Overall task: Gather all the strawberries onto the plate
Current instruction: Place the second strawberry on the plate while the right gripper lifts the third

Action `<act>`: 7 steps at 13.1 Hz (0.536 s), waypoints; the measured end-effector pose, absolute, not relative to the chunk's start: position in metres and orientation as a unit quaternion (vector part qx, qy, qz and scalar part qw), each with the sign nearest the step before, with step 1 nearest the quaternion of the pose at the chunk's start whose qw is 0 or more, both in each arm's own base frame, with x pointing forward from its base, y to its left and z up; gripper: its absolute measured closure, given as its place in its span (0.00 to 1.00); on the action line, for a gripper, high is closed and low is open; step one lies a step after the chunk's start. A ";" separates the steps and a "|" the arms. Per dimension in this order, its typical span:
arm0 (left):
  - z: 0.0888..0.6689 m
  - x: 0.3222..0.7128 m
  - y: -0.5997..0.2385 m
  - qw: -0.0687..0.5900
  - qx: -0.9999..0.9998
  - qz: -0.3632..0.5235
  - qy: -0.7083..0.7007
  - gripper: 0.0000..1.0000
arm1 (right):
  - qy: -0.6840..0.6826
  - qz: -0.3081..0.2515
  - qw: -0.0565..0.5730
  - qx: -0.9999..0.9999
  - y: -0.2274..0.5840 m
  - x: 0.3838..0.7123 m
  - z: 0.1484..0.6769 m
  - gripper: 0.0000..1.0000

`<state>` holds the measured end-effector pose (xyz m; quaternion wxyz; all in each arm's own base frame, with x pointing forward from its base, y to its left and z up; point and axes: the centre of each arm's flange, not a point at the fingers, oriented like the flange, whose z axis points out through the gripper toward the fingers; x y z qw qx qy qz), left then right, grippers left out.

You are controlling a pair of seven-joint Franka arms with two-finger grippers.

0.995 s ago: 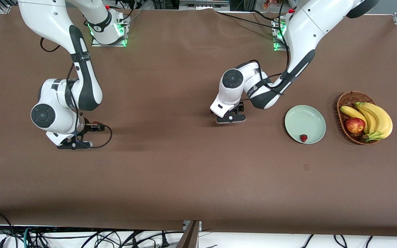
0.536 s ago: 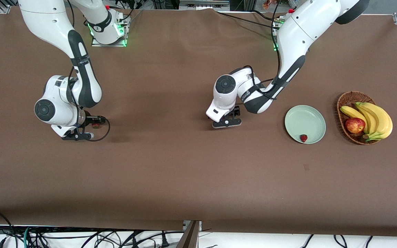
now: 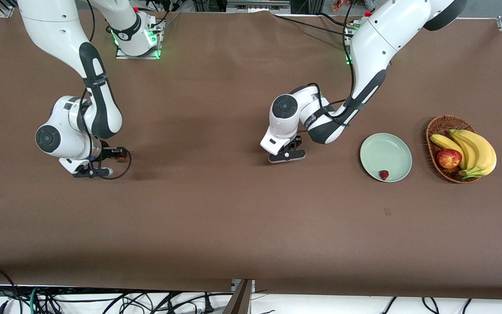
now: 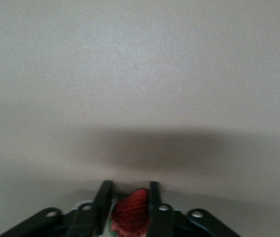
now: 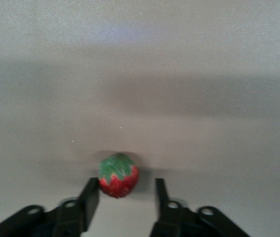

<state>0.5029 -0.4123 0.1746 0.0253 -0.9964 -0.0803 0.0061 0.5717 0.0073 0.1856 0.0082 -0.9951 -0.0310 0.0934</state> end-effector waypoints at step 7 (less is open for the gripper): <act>0.230 0.552 -0.352 0.020 -0.995 0.027 -0.091 0.71 | -0.021 0.084 0.017 -0.996 0.010 0.574 0.183 0.68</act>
